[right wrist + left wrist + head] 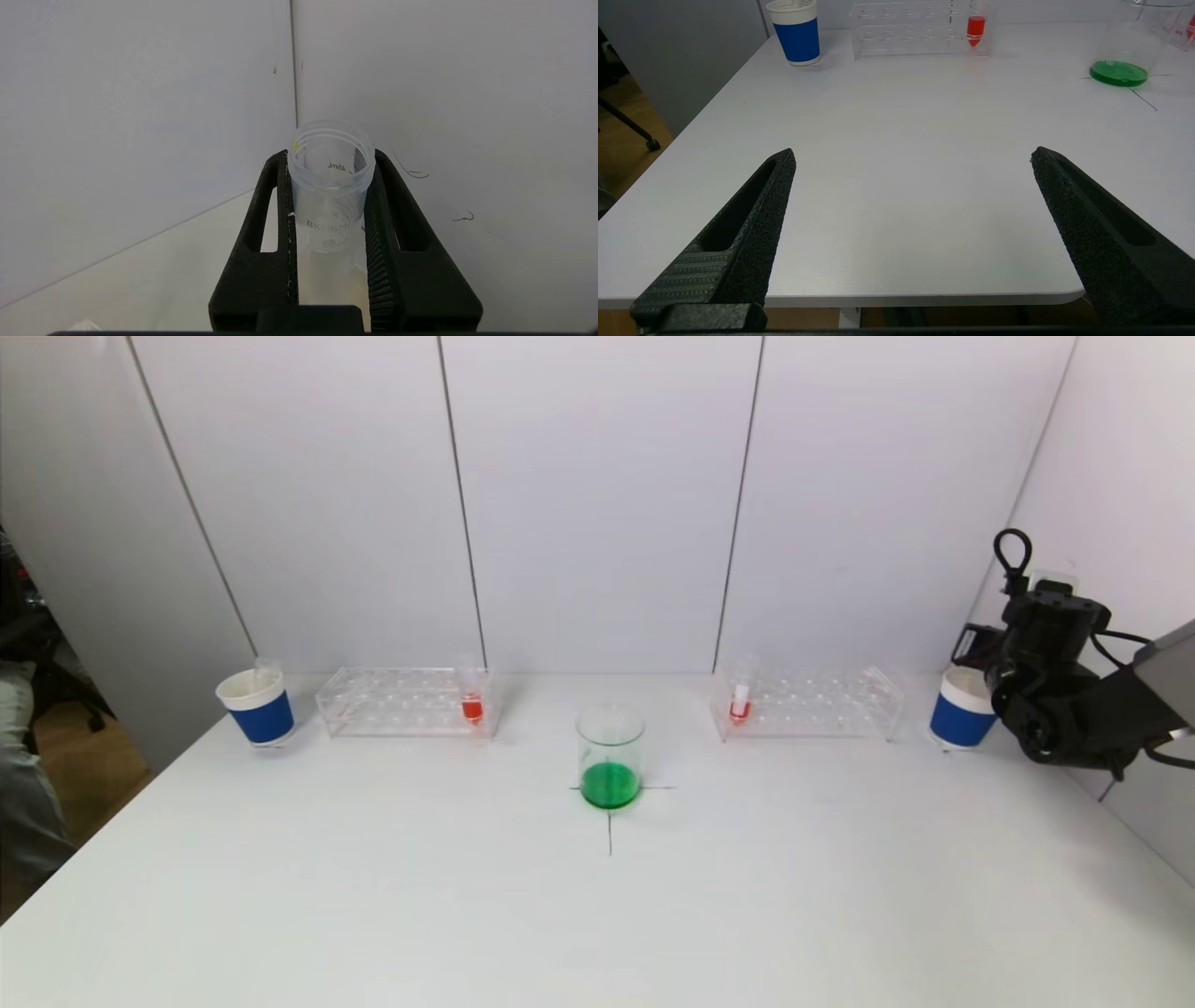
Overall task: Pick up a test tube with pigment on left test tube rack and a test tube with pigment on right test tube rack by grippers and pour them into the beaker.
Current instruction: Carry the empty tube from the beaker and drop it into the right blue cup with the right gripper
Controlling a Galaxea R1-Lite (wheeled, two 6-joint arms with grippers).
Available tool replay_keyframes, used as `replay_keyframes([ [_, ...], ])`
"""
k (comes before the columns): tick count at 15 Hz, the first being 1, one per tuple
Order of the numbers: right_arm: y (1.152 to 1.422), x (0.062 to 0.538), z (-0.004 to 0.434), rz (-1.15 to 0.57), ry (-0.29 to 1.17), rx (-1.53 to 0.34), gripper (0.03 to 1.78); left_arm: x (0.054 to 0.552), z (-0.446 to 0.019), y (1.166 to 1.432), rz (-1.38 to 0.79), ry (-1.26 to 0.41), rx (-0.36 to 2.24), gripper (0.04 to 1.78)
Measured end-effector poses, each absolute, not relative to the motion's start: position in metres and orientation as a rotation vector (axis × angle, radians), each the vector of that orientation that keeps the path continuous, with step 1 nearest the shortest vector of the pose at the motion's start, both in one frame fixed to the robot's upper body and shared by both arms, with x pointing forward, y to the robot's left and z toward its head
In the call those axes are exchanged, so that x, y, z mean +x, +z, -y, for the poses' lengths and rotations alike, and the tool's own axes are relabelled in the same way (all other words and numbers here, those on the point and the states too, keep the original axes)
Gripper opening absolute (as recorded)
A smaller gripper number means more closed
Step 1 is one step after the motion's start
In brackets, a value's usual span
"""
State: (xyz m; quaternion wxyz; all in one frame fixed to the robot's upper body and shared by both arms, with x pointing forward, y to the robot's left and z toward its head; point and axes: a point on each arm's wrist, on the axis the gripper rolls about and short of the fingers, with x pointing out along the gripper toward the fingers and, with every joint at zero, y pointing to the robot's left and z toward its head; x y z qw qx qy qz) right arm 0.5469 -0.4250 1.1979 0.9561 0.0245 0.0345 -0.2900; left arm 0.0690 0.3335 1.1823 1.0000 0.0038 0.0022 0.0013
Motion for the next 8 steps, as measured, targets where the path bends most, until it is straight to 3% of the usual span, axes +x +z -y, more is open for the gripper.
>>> replay_keyframes([
  [8,1.1859,0.5367,0.4181,-0.082,-0.579,0.044,0.47,0.0691,-0.3335,1.1821,-0.005,0.002,0.008,1.76],
])
